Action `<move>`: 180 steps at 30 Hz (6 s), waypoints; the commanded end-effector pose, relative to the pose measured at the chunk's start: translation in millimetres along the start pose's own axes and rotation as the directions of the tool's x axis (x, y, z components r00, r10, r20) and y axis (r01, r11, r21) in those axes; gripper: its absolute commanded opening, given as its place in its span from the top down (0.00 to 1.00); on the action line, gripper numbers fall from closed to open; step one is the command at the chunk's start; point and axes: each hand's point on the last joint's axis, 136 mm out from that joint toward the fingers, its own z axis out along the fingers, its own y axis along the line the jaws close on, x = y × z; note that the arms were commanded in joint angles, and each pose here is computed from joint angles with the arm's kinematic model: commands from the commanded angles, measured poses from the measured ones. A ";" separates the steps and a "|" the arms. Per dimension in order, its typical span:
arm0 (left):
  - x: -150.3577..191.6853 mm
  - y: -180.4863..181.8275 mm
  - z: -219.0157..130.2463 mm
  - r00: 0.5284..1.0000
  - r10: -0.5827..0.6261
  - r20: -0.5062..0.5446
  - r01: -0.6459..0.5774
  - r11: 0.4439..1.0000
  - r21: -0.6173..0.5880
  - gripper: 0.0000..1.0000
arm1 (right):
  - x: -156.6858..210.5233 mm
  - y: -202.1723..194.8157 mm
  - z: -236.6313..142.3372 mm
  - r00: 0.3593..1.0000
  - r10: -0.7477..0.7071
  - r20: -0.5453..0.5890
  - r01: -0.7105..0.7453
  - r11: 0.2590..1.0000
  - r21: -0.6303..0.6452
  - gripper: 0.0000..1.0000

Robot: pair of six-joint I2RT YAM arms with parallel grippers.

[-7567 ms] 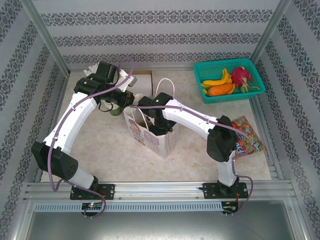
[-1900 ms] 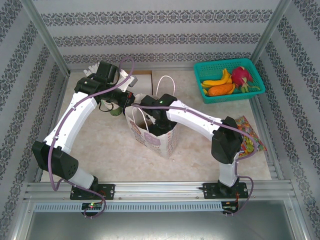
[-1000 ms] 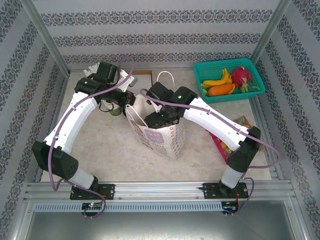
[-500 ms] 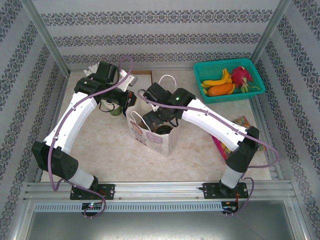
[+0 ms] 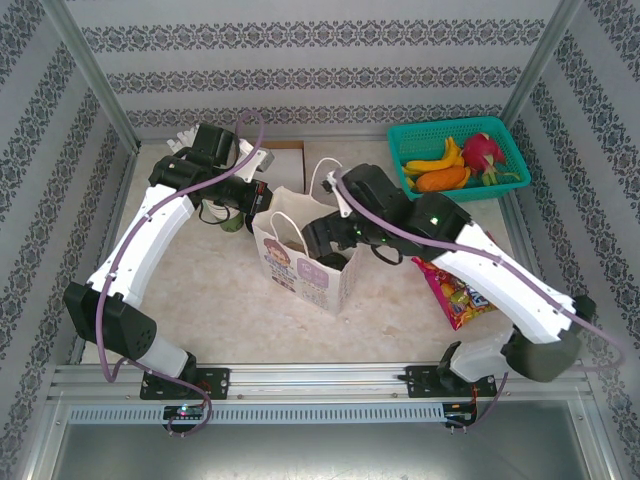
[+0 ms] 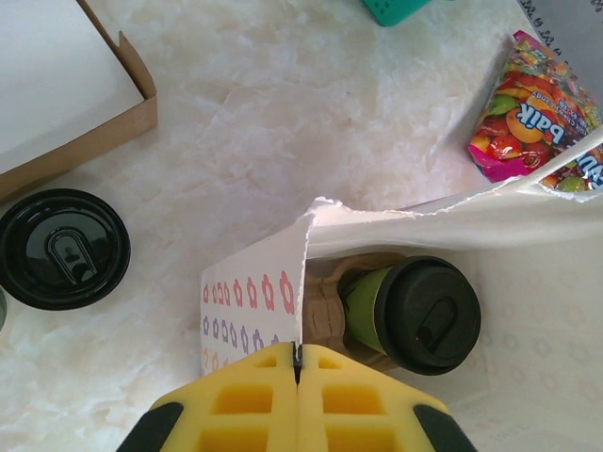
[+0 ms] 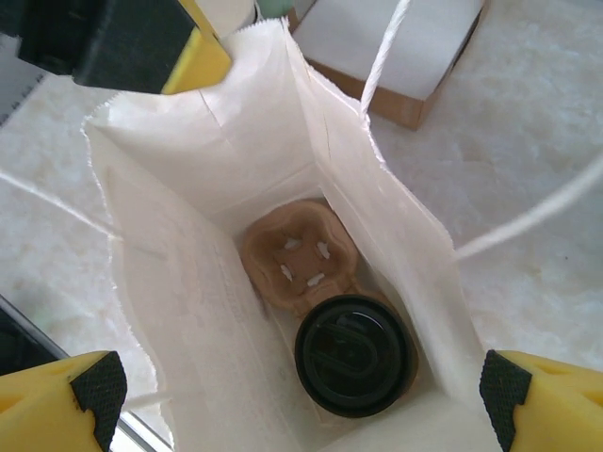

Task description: Pack the takeout coffee

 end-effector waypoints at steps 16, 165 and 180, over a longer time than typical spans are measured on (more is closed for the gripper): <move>-5.5 4.7 -6.1 0.998 -0.042 0.047 0.044 0.998 -0.033 1.00 | 58.9 -60.4 -4.1 0.795 0.591 0.134 -0.598 0.801 0.017 0.10; -27.9 255.9 -48.7 0.789 -0.523 0.323 0.604 0.561 -0.566 0.95 | -10.9 -190.0 -62.1 0.782 0.322 0.533 -0.502 0.832 0.235 0.02; -63.8 164.2 -135.1 0.786 -0.381 0.487 0.584 0.717 -0.382 1.00 | -20.5 -185.2 -50.1 0.787 0.336 0.516 -0.493 0.847 0.199 0.02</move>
